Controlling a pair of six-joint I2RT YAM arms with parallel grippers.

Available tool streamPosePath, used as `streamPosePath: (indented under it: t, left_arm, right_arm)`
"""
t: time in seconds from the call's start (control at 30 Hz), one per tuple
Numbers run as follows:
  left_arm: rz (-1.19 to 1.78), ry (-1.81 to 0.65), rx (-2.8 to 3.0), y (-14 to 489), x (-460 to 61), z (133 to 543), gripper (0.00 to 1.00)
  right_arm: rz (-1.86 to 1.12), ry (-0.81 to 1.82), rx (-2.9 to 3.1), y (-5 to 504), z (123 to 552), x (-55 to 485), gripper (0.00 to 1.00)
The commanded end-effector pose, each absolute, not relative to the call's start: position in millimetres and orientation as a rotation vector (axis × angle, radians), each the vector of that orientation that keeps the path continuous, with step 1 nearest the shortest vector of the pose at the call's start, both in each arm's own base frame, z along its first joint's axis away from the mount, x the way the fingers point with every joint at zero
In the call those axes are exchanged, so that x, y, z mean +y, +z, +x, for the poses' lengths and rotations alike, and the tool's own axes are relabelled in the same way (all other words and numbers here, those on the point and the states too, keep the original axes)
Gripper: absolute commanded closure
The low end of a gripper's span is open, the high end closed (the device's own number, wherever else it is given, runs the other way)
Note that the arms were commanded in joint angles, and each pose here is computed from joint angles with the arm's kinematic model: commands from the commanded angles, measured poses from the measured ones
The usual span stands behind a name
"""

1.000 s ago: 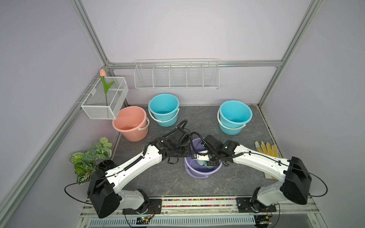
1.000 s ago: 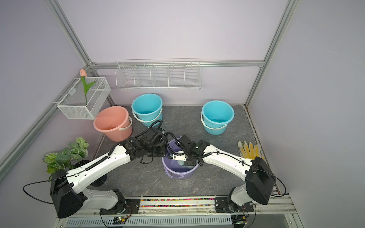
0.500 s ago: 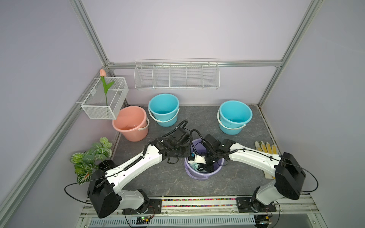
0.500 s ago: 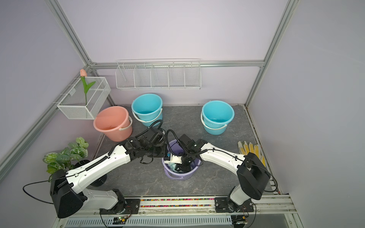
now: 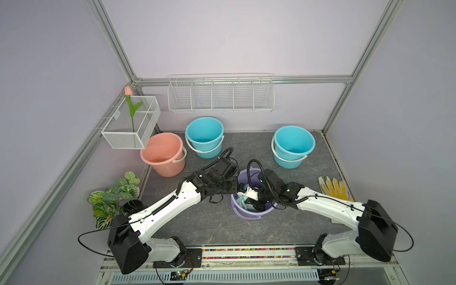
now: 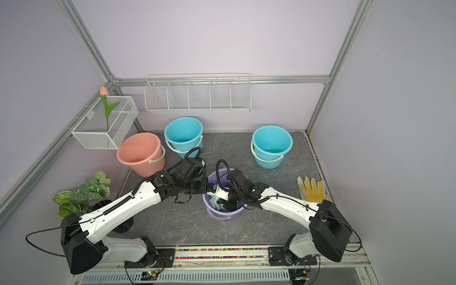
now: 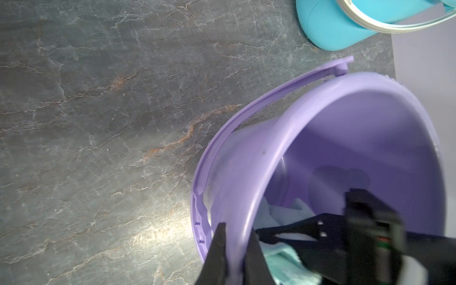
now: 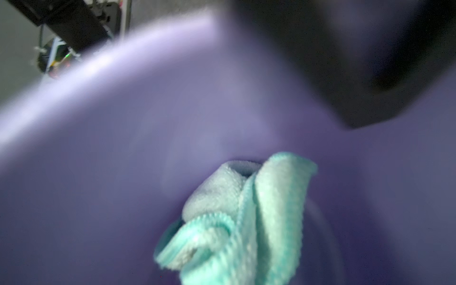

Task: Wipe the inside of the bucket with a cloth
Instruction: Wipe the dirt from the inside of the bucket.

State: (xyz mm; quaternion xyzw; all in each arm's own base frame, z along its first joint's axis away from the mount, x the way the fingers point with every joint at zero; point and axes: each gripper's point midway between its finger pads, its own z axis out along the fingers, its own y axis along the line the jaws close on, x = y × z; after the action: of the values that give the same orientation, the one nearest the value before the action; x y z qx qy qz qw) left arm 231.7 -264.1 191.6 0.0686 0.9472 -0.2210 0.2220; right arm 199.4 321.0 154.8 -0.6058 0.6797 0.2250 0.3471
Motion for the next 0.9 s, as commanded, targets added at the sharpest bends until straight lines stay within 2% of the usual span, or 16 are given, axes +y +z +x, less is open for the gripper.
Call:
streamPosePath:
  t: [0.0,0.2,0.37,0.6,0.87]
  left_arm:
    - [0.183,-0.603,2.607,194,-263,233,1.0]
    - [0.19,-0.615,2.605,194,-264,231,1.0]
    - [0.193,-0.637,2.599,196,-264,230,1.0]
    - [0.25,-0.7,2.576,203,-270,224,1.0]
    - [0.319,-0.74,2.583,205,-276,217,1.0]
  right_arm:
    - [-1.442,0.379,1.499,233,225,317,0.93]
    - [-1.507,0.104,1.292,278,227,295,0.93]
    - [-1.583,-0.123,1.098,291,230,293,0.93]
    - [-1.769,-0.387,0.801,255,232,306,0.93]
    - [-1.891,-0.416,0.798,206,245,320,0.93]
